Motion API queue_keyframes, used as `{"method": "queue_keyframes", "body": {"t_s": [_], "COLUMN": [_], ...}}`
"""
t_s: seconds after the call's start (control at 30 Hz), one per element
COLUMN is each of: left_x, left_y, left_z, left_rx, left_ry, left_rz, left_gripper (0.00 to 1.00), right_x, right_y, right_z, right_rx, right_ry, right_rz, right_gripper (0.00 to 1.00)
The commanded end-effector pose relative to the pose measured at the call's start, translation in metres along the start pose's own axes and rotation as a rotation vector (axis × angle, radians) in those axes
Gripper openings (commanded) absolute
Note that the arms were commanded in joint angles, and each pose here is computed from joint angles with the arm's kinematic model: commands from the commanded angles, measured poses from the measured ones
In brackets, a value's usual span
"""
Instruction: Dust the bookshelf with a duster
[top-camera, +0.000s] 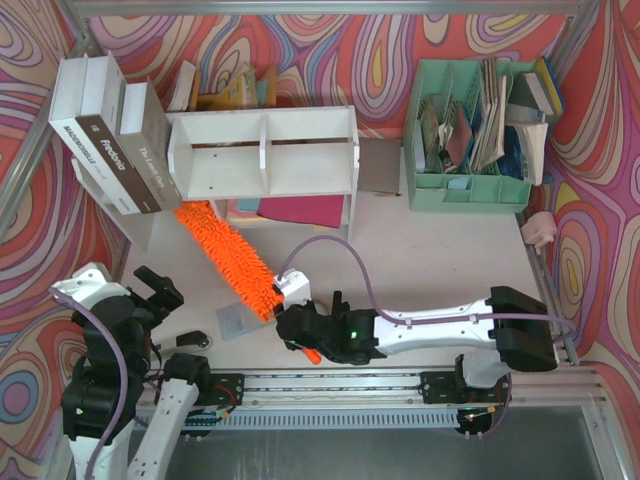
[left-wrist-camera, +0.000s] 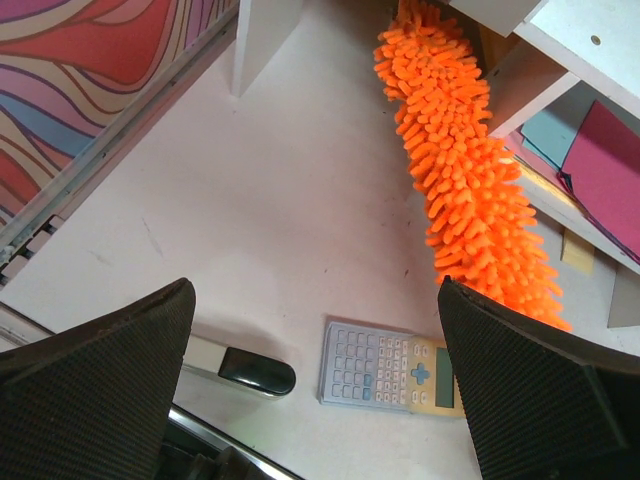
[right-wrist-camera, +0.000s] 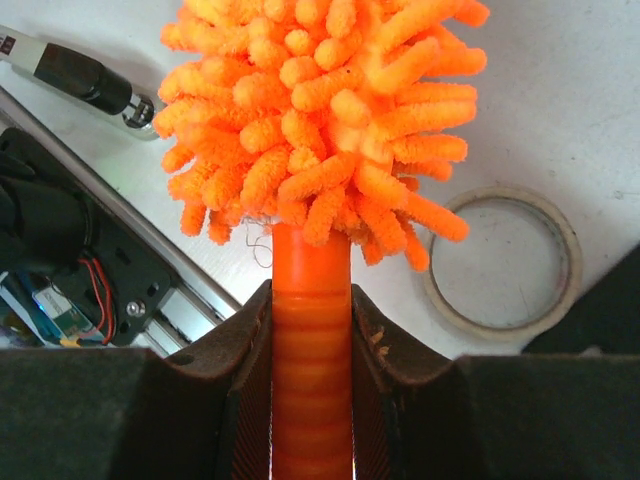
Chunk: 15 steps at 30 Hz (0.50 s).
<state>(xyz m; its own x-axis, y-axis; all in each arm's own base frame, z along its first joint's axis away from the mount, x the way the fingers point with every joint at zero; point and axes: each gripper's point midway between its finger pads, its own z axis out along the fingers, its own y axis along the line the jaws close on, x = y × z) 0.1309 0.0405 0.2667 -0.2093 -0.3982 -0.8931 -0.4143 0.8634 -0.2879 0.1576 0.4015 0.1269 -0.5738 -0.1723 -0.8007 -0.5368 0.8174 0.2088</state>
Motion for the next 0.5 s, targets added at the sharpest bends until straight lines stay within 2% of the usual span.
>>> {"method": "queue_keyframes", "body": {"t_s": [0.0, 0.3, 0.47], "left_x": [0.0, 0.0, 0.0], "left_y": [0.003, 0.002, 0.002], "left_z": [0.003, 0.003, 0.003], "left_rx": [-0.025, -0.022, -0.023], "left_ry": [-0.003, -0.002, -0.002], "left_rz": [-0.004, -0.003, -0.003], "left_gripper": [0.98, 0.98, 0.98], "right_x": [-0.008, 0.04, 0.04], "right_y": [-0.026, -0.031, -0.039], "right_z": [-0.015, -0.007, -0.011], "right_rx": [0.076, 0.003, 0.009], "right_ry": [-0.042, 0.111, 0.116], "right_rz": [-0.029, -0.176, -0.205], "right_gripper": [0.0, 0.0, 0.0]}}
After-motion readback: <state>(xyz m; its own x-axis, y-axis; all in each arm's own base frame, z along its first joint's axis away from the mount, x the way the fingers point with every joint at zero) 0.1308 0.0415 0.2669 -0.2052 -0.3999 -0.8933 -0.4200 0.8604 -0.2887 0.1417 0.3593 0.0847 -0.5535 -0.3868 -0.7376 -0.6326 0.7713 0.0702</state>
